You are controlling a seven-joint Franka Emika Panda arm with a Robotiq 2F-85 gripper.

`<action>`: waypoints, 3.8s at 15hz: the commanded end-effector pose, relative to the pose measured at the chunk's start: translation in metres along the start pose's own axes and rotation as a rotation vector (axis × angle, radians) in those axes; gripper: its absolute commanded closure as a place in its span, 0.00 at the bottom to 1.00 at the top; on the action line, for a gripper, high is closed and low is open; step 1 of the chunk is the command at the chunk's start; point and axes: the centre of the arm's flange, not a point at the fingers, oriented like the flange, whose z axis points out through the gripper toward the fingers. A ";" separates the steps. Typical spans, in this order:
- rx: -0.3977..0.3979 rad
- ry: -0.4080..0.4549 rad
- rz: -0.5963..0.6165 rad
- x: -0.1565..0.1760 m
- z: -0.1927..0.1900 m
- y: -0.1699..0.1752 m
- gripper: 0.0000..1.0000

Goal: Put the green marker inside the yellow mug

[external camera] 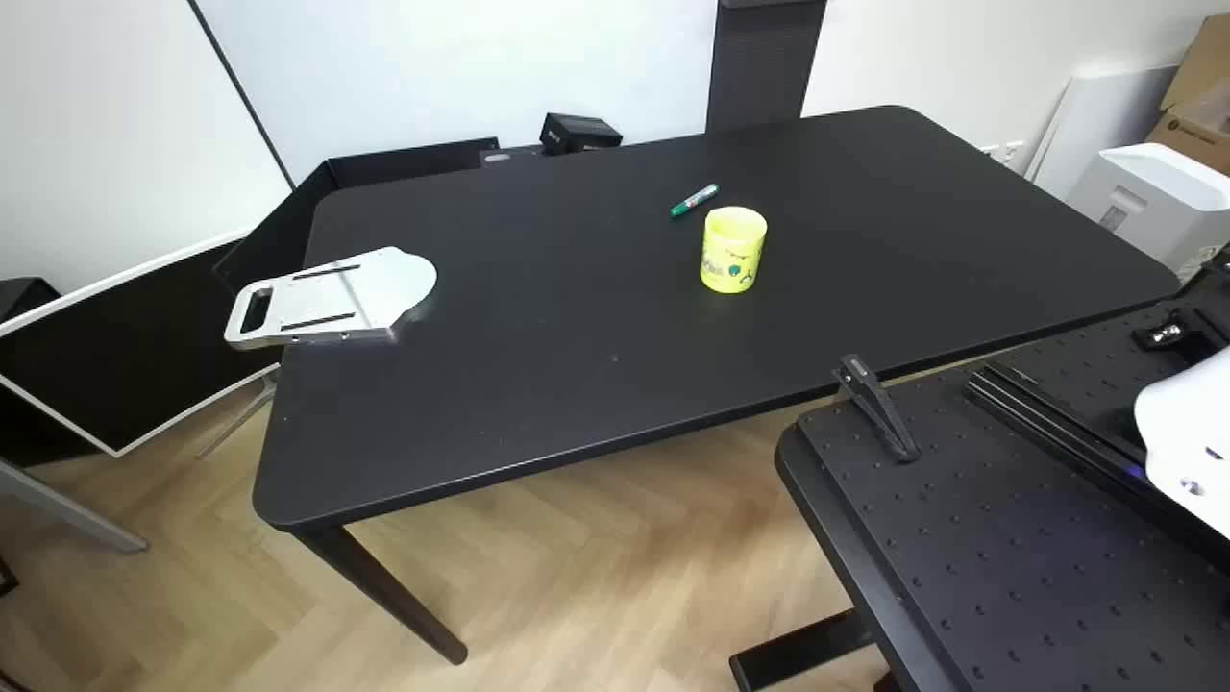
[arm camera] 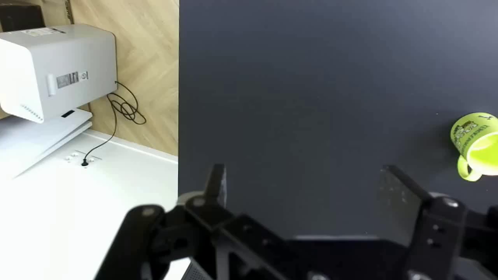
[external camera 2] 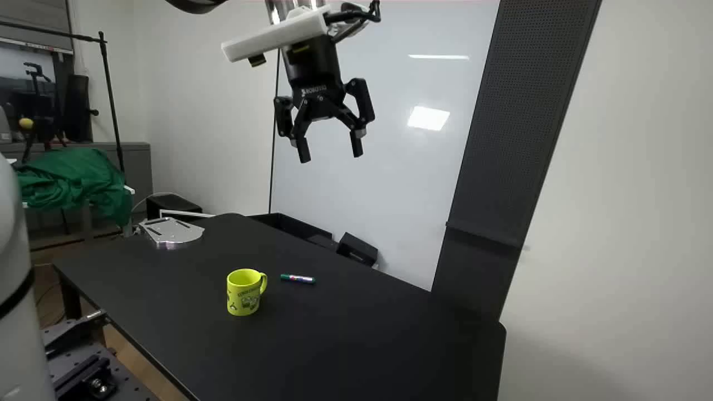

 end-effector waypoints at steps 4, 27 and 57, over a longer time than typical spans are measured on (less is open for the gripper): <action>0.000 0.000 0.000 0.000 0.000 0.000 0.00; -0.125 -0.085 0.664 0.030 0.045 -0.024 0.00; 0.093 -0.052 1.189 0.284 0.139 -0.217 0.00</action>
